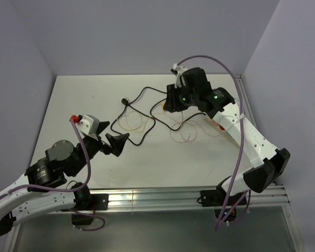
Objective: Insert the plug
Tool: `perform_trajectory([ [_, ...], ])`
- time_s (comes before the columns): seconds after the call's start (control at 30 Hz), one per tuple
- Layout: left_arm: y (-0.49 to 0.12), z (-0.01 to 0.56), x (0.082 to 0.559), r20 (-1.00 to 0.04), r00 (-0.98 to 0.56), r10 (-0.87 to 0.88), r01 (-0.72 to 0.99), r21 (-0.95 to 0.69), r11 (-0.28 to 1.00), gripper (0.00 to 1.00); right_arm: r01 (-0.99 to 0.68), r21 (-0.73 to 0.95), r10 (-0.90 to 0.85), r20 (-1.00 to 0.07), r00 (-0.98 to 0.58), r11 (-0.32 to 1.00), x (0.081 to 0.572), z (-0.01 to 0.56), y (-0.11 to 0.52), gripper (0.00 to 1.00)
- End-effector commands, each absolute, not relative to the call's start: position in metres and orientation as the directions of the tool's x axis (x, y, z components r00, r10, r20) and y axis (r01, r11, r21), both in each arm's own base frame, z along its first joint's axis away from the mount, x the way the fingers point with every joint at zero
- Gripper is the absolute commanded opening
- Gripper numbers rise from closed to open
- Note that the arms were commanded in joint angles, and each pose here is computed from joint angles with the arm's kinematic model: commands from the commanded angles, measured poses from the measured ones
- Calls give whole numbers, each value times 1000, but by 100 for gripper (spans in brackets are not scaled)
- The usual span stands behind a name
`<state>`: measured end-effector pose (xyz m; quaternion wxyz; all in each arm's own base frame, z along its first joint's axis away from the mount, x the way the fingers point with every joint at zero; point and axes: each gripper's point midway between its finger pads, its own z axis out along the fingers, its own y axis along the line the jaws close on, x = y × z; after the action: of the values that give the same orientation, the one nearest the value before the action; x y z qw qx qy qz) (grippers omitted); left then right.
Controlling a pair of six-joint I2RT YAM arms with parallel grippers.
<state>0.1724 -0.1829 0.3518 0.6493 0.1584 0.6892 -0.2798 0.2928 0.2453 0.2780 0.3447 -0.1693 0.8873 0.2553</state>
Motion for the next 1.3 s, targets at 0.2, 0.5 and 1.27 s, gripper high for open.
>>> perform_trajectory([
  [0.2,-188,343,173,-975,-119,-185,585,-220,781,100,-439,30,-24,-993,-117,898,440,481,200,0],
  [0.5,-183,336,175,-976,-123,-180,559,-218,800,100,-142,-281,-290,-956,-46,949,505,464,138,0],
  [1.27,-194,339,164,-972,-135,-190,630,-233,741,100,-367,-354,-503,-467,-727,860,402,206,39,0],
])
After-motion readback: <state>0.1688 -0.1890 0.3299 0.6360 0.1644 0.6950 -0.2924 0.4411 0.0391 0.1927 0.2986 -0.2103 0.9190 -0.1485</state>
